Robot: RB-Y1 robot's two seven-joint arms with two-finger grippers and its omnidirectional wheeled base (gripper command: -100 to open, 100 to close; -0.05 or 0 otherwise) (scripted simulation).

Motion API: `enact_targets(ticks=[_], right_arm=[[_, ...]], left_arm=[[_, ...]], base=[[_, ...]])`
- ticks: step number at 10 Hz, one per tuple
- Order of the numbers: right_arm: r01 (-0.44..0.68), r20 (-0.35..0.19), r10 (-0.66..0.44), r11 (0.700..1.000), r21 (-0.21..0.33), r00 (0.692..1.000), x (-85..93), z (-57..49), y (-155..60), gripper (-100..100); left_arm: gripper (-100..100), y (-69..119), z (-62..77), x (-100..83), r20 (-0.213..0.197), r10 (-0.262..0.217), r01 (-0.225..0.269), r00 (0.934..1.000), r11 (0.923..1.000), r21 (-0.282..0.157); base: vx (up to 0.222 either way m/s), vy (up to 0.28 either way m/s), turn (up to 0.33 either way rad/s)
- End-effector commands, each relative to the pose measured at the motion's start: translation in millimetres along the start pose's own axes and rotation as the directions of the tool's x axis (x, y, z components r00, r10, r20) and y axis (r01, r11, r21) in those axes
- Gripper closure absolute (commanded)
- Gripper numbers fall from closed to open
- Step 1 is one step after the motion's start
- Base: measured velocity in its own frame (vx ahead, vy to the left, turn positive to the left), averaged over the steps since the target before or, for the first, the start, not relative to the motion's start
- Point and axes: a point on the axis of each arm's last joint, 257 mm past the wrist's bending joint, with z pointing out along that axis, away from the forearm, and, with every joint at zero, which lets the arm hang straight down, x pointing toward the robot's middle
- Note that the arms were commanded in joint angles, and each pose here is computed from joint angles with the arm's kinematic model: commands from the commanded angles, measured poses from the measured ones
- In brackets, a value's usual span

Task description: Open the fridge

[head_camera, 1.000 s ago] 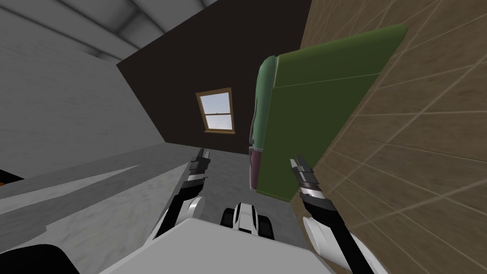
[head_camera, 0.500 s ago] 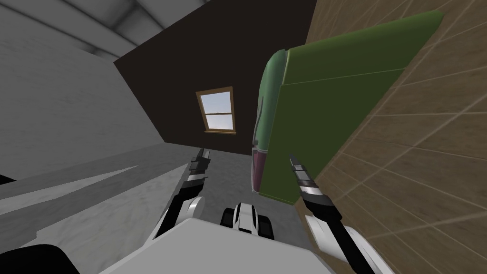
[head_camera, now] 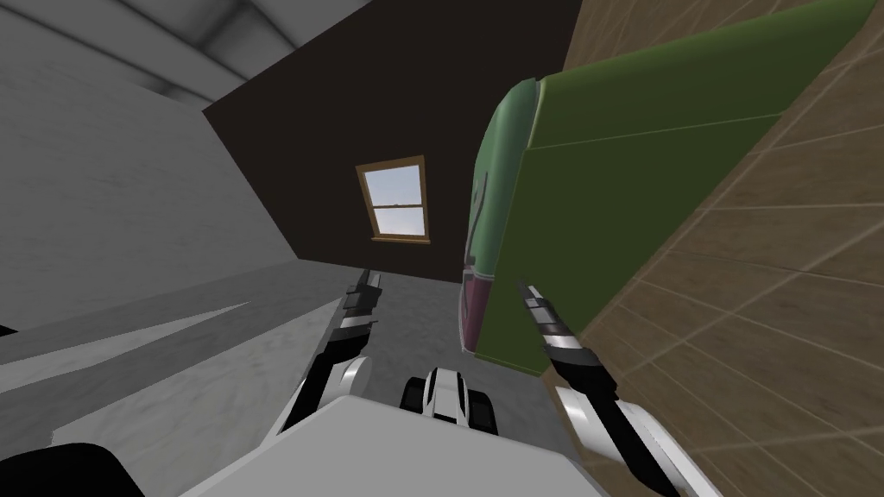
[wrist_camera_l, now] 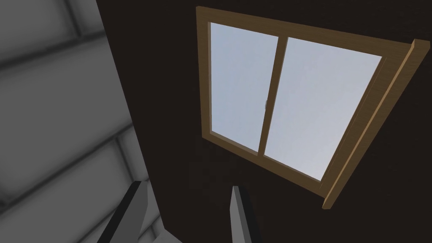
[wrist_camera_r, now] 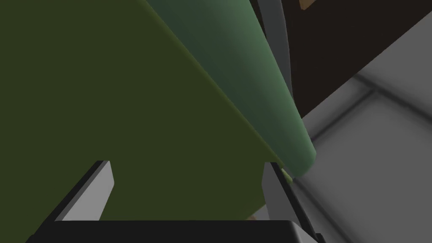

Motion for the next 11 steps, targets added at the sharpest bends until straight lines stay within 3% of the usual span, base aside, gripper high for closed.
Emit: enact_targets(ticks=[1,3,4,6,7,9,10,11], right_arm=[[0.128,-0.025,-0.128,0.992,-0.003,0.991,4.3,2.6,-4,-100],[0.273,-0.056,-0.274,0.962,-0.013,0.960,8.5,6.1,-11,-100],[0.294,-0.058,-0.294,0.956,-0.015,0.954,9.3,6.1,-11,-100],[0.435,-0.088,-0.436,0.900,-0.031,0.895,13.2,9.6,-20,-100],[0.458,-0.091,-0.459,0.888,-0.035,0.884,14.1,9.5,-20,-100],[0.587,-0.119,-0.589,0.807,-0.057,0.799,17.4,13.0,-31,-100],[0.610,-0.120,-0.613,0.790,-0.062,0.781,18.4,12.8,-32,-100],[0.675,-0.134,-0.679,0.734,-0.078,0.722,20.2,14.4,-38,-100]], left_arm=[[0,0.0,0.0,0.0,0.000,0.000,0.000,1.0000,1.0000,0.000],[0,0.0,0.0,0.0,0.000,0.000,0.000,1.0000,1.0000,0.000],[0,0.0,0.0,0.0,0.000,0.000,0.000,1.0000,1.0000,0.000],[0,0.0,0.0,0.0,0.000,0.000,0.000,1.0000,1.0000,0.000],[0,0.0,0.0,0.0,0.000,0.000,0.000,1.0000,1.0000,0.000],[0,0.0,0.0,0.0,0.000,0.000,0.000,1.0000,1.0000,0.000],[0,0.0,0.0,0.0,0.000,0.000,0.000,1.0000,1.0000,0.000],[0,0.0,0.0,0.0,0.000,0.000,0.000,1.0000,1.0000,0.000]], base=[[0.031,0.077,-0.006],[0.049,0.082,-0.006],[0.044,0.080,-0.006],[0.040,0.101,-0.006],[0.046,0.083,-0.006],[0.050,0.086,-0.005],[0.038,0.087,-0.008],[0.048,0.083,-0.004]])
